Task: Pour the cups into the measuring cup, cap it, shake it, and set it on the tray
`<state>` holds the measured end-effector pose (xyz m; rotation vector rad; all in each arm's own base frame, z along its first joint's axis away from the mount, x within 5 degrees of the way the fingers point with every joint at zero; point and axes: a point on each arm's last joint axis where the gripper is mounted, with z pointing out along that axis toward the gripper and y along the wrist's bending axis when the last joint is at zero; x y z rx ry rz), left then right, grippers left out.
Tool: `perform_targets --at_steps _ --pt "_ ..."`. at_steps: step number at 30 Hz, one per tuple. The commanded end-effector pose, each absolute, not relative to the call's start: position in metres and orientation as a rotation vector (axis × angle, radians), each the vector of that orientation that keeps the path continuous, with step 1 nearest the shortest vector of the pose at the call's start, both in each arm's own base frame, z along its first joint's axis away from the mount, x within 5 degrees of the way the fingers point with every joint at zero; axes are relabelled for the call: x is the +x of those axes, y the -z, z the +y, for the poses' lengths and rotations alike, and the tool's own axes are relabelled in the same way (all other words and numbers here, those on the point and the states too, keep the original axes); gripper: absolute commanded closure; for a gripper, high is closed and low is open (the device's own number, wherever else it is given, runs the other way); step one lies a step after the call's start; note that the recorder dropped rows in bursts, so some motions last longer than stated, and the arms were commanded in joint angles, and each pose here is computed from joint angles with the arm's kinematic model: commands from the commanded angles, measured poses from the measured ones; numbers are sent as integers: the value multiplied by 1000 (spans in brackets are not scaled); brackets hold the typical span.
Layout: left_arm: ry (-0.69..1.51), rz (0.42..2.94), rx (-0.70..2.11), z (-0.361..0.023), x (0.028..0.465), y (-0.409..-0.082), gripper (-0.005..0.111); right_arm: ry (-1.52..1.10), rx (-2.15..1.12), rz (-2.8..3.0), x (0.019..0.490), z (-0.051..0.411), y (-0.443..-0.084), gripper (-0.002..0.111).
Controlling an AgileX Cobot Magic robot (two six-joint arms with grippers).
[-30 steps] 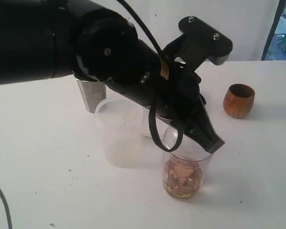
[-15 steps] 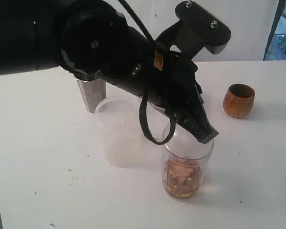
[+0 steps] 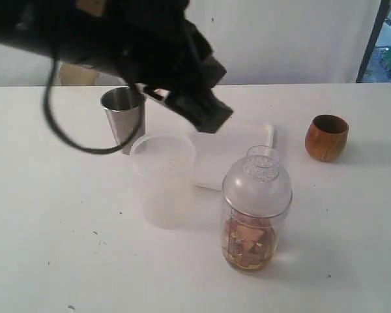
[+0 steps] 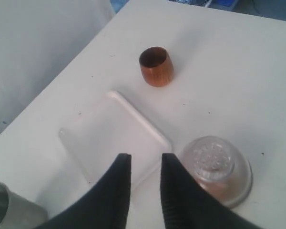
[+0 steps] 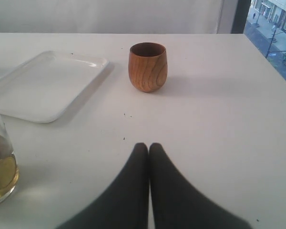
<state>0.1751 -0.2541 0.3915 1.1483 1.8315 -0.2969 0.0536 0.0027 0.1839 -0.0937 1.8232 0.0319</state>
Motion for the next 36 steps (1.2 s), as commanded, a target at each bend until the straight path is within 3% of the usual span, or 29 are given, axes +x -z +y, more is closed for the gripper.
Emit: perform_targets --at_steps 1,10,16,36 --pt "365 1769 1071 -219 152 -391 86 -36 -86 1820 54 3 -183 108" --pt "539 1530 992 -157 103 -357 86 -36 -86 1820 54 3 -183 108" --pt "548 1573 964 -128 87 -342 86 -36 -86 1820 54 3 -183 108" --pt "497 1646 983 -118 84 -335 86 -37 -85 1820 54 3 -183 108"
